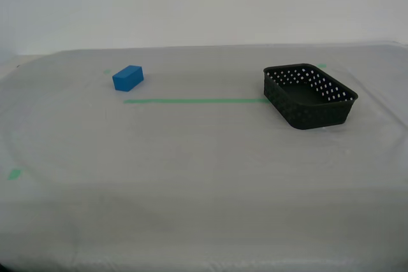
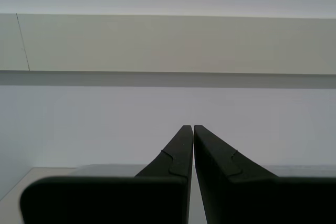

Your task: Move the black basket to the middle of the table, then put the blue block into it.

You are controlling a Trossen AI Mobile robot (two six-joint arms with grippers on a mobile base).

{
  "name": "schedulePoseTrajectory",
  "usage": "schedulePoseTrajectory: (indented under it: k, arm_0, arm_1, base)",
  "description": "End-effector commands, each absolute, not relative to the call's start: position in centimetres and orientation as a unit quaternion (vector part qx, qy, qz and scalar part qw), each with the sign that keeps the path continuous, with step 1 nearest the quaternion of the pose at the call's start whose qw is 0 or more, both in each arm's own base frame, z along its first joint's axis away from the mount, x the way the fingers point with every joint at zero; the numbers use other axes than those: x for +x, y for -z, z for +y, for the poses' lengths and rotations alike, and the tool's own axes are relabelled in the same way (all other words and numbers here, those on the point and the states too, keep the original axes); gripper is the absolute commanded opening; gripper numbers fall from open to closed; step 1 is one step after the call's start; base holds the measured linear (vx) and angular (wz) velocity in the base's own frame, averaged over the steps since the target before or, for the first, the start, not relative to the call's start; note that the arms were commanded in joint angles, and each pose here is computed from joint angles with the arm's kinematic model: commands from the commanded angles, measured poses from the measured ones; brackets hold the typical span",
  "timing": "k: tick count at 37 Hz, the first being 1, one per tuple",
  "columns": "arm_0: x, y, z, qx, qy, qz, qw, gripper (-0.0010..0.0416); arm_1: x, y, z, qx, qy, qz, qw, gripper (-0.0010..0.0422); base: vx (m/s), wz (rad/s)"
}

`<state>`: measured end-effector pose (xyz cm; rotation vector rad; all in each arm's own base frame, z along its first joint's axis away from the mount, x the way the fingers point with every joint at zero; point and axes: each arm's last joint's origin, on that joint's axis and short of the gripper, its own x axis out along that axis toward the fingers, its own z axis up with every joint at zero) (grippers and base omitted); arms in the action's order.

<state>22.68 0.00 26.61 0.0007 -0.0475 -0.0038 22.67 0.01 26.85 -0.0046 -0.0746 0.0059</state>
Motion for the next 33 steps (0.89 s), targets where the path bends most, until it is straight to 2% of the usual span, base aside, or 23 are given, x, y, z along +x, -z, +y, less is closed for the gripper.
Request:
schedulePoseTrajectory:
  k: [1,18,33]
  arm_0:
    - [22.69,-26.67,0.01,0.000,0.001,-0.026,1.000,0.0000]
    - [22.69,-26.58,0.01,0.001,0.001,-0.021,1.000,0.0000]
    - [23.18,-27.42,0.01,0.000,0.001,0.045,0.999,-0.0001]
  arm_1:
    - [22.66,-26.90,0.01,-0.001,-0.003,-0.039,0.999,0.0000]
    - [22.66,-26.90,0.02,-0.001,-0.003,-0.039,0.999,0.0000]
    - [22.66,-26.90,0.01,-0.001,-0.003,-0.039,0.999,0.0000]
  base:
    - [0.000,0.000]
    - [0.000,0.000]
    - [0.000,0.000]
